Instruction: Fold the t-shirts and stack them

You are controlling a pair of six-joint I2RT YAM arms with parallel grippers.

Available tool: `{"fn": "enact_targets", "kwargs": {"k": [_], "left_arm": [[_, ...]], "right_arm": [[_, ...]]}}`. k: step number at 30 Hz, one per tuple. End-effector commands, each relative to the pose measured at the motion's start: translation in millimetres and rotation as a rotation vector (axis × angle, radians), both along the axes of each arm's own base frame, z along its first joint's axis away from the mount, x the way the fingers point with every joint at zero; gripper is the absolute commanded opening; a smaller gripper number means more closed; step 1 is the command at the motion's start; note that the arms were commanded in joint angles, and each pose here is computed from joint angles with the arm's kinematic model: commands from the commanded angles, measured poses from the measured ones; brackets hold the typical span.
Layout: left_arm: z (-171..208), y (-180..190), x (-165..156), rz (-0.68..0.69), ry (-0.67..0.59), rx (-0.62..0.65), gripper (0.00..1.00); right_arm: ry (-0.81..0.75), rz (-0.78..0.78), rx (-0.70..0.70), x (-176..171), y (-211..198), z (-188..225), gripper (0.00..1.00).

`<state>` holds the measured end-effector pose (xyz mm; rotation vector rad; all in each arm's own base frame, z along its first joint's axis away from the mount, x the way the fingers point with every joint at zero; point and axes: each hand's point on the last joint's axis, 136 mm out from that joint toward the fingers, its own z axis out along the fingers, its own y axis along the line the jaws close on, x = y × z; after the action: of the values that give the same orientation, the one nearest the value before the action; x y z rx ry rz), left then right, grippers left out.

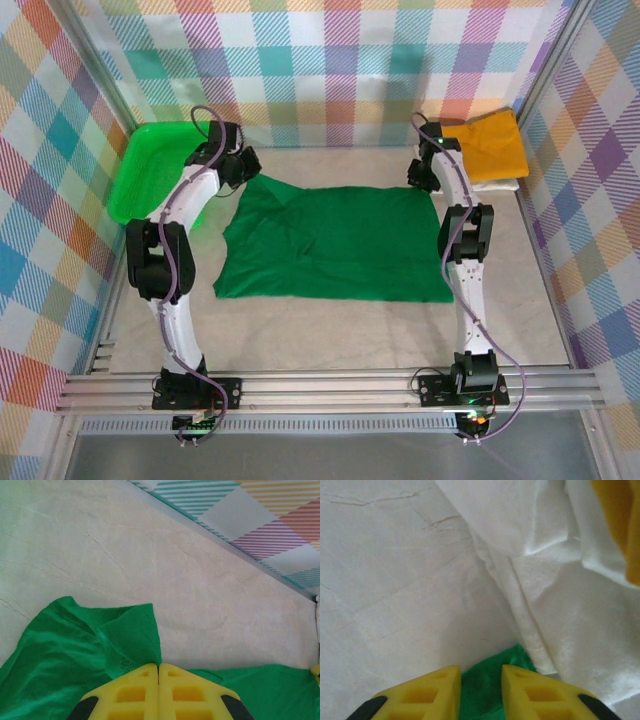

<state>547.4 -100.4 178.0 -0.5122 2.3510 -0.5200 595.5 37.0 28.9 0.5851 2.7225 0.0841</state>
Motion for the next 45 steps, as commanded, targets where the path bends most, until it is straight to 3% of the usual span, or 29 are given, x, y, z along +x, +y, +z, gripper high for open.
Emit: {"fn": "enact_targets", "kwargs": {"k": [1,6,20,34,40,45], "left_arm": [[18,10,0,0.018,-0.05,0.019,0.0],[15,22,1,0.049,-0.044,0.039,0.0],[32,3,13,-0.011,-0.008,-0.056,0.0],[-9,16,-46,0.025,0.125,-0.002,0.0],[11,10,-48,0.008,0.098,-0.035,0.0],[14,0,-69,-0.017,0.109,-0.084,0.0]], "right_arm": [[0.057,-0.005,0.005,-9,3,-20,0.15],[0.013,0.018,0.023,-5,10,7,0.0],[-0.168,0.035,0.076,-13,22,110,0.0],[-0.186,-0.01,0.006,-66,1,102,0.0],[-0.21,-0.004,0.007,-66,0,112,0.0],[-0.226,-0.025,0.009,-81,-3,120,0.0]]}}
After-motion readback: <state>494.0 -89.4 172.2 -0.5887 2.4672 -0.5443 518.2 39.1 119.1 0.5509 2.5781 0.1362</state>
